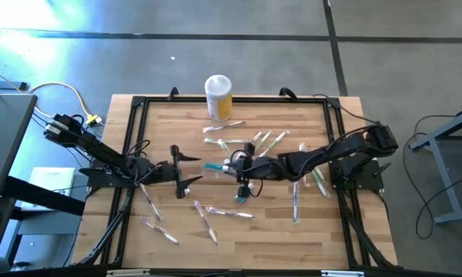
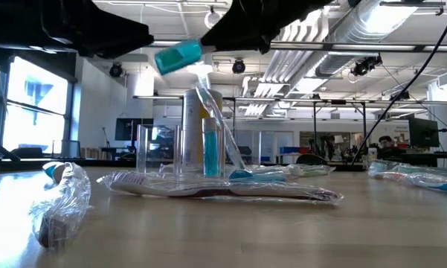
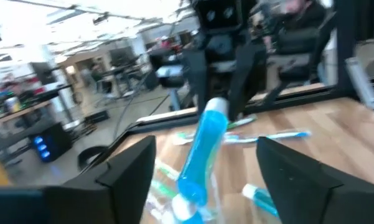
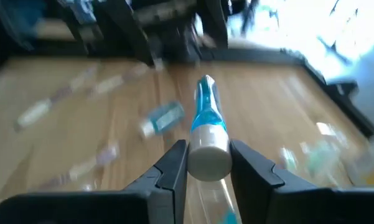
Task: Pick & Place toothbrushing station
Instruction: Put the mouthwash bottle into the transparent organizer
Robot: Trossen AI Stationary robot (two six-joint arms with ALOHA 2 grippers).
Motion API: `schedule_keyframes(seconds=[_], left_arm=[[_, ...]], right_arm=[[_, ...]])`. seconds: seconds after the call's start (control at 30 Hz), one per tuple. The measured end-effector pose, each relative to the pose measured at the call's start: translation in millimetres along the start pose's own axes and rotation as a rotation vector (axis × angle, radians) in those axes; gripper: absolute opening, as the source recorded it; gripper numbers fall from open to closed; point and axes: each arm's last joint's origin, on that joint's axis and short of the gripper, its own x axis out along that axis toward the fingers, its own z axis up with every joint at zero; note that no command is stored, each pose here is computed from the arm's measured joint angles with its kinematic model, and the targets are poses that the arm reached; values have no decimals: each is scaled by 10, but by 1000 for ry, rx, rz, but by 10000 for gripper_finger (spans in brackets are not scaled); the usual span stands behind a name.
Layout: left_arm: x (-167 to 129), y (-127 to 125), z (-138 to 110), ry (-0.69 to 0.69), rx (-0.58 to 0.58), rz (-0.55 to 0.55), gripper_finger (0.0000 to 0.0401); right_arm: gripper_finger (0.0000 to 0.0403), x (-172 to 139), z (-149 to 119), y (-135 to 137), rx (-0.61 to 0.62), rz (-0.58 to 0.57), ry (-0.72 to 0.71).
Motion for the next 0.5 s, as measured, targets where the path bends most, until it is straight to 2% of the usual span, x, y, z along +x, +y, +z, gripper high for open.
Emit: schedule_keyframes(seconds=[0.17, 0.33, 0.5], left_arm=[[-3, -10, -39, 40, -21, -10, 298], [-13, 2, -51, 67, -14, 13, 299], [-45, 37, -64, 124, -7, 63, 299]], right_arm=[[87, -116, 222, 34, 5, -28, 193], [87, -199, 380, 8, 50, -44, 262], [87, -92, 325, -8, 54, -20, 289]])
